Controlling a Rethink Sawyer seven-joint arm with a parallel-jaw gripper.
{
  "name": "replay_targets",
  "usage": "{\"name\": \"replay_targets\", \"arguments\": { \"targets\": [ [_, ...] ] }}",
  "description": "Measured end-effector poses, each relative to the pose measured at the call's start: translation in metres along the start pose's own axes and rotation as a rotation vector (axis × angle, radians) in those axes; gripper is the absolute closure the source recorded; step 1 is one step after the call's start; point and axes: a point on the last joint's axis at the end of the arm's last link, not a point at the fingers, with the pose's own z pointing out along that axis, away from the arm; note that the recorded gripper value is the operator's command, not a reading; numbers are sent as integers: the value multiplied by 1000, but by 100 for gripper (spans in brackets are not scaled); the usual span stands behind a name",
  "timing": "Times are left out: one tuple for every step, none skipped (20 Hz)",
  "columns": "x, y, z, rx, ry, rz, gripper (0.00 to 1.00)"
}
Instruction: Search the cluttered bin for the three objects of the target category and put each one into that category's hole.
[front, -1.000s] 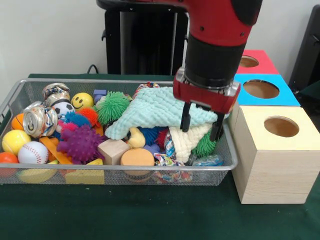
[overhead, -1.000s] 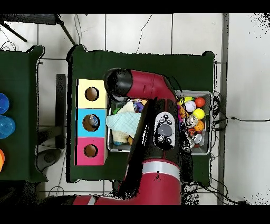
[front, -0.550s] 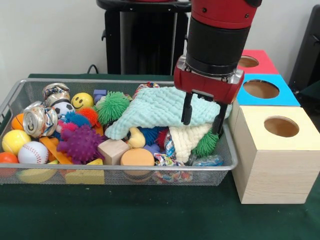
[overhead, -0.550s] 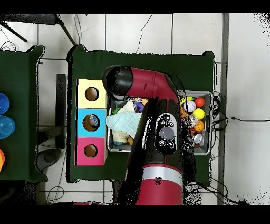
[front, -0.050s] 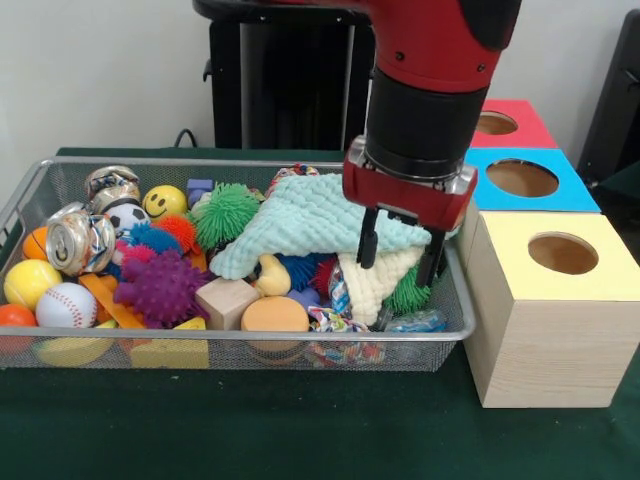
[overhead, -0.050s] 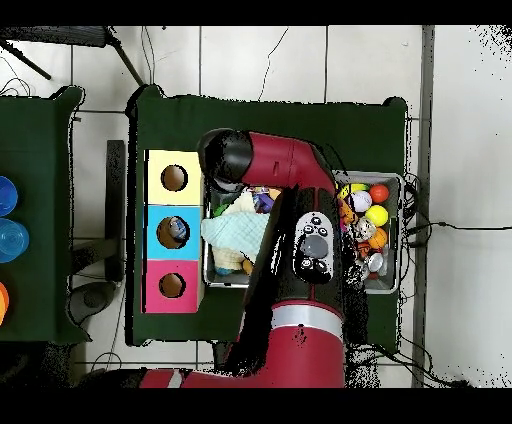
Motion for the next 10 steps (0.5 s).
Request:
{"name": "replay_targets", "arguments": {
  "targets": [
    [-1, 0, 5, -2, -9, 0, 0],
    [-2, 0, 10, -5, -23, 0, 0],
    [-2, 0, 13, -6, -30, 0, 0],
    [-3, 0, 18, -10, -45, 0, 0],
    [-4, 0, 22, -12, -54, 0, 0],
    [-4, 0, 26, -14, -66, 0, 0],
    [-5, 0, 29, -16, -73, 0, 0],
    [-6, 0, 32, -18, -82, 0, 0],
    [-6, -1, 34, -19, -86, 1, 0],
    [-6, -2, 37, -22, -89, 4, 0]
  ]
}}
